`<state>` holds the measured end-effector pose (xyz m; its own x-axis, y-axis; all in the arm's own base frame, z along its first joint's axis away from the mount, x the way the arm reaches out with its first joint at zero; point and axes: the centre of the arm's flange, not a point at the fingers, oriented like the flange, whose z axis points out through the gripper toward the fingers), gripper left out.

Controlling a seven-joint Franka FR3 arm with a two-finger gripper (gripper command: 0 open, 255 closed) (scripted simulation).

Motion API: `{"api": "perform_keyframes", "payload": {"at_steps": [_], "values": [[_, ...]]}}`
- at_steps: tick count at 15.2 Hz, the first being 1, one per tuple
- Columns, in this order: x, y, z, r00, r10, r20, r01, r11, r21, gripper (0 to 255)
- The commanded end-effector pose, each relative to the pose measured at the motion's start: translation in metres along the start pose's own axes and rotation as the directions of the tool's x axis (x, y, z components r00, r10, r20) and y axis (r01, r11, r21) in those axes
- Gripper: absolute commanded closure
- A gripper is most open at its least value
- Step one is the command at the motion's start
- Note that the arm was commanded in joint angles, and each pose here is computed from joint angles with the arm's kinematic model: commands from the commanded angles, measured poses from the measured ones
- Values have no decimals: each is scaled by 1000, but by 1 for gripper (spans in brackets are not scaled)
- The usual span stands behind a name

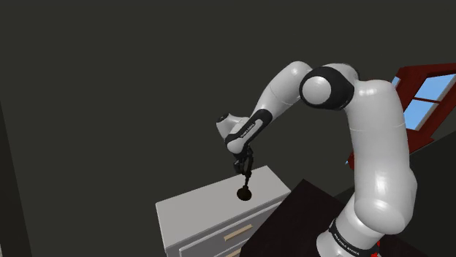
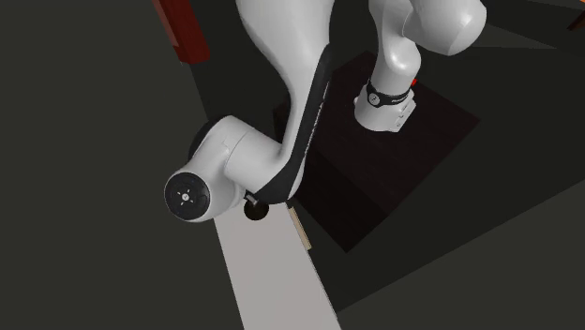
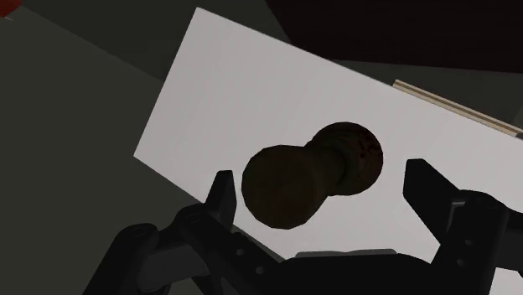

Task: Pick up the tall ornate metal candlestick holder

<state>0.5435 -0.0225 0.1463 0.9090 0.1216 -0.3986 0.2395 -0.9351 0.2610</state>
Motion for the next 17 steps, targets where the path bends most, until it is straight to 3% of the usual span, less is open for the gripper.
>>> {"api": "perform_keyframes", "payload": {"at_steps": [1,9,10,17], "values": [[8,-2,11,1000,-1,4,1,1000,-5,0],[22,-11,41,1000,-1,4,1,1000,-5,0],[21,-11,41,1000,-1,4,1,1000,-5,255],[22,-11,41,1000,-1,4,1,1000,-5,255]]}}
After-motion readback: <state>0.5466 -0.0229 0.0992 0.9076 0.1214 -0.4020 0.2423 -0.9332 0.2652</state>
